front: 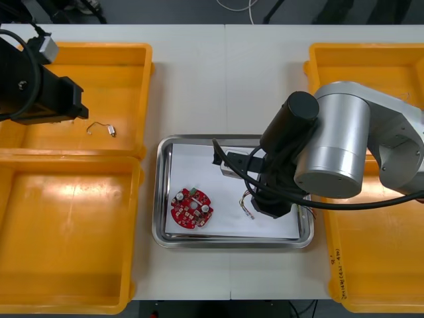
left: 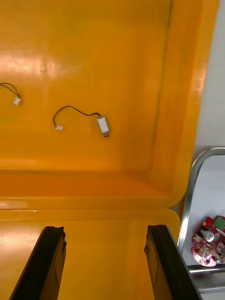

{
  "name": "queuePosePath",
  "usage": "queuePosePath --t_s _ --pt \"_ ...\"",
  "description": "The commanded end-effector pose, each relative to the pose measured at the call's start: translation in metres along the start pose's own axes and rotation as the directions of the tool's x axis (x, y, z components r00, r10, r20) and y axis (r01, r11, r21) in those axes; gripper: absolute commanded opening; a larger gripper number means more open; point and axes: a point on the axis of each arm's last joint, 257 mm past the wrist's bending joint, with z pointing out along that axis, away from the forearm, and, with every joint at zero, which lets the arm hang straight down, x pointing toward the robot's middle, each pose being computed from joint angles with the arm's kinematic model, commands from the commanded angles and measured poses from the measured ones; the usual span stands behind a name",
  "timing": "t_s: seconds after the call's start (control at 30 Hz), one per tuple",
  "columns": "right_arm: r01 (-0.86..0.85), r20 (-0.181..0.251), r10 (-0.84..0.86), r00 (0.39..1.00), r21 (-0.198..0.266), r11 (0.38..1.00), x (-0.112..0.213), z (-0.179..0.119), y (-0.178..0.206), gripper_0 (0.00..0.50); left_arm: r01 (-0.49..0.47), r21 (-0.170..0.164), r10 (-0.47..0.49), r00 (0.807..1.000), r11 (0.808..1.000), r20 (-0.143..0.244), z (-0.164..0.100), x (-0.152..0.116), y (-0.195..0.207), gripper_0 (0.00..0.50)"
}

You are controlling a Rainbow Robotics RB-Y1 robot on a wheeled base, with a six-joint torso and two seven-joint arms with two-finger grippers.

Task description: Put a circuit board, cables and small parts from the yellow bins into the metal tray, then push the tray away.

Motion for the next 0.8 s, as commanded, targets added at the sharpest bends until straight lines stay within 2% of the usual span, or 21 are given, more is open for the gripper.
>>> queuePosePath --t_s 0.03,0.3,0.5,0.67,0.8 --pt "0.119 0.025 -0.119 0.993 0.006 0.993 -0.019 -0.005 0.001 0.0 -0.01 -0.061 0.011 1.0 0.998 0.015 -0.013 -0.009 0.048 0.5" --pt "0.18 -0.037 -0.18 0.983 0.003 0.984 0.0 0.012 0.01 0.0 -0.032 -0.122 0.033 0.999 0.992 0.009 -0.018 -0.016 0.089 0.5" --pt "0.203 -0.069 -0.203 0.977 -0.007 0.979 0.012 0.023 0.017 0.0 -0.04 -0.143 0.035 0.999 0.989 -0.036 -0.008 -0.009 0.107 0.5" --pt "0.215 -0.058 -0.216 0.975 -0.023 0.976 0.011 0.031 0.023 0.0 -0.032 -0.141 0.034 0.999 0.989 0.012 0.0 -0.026 0.115 0.5" --pt "0.235 -0.046 -0.235 0.971 -0.007 0.972 0.009 0.037 0.023 0.0 -0.066 -0.145 0.07 0.997 0.987 0.025 0.005 -0.036 0.122 0.5"
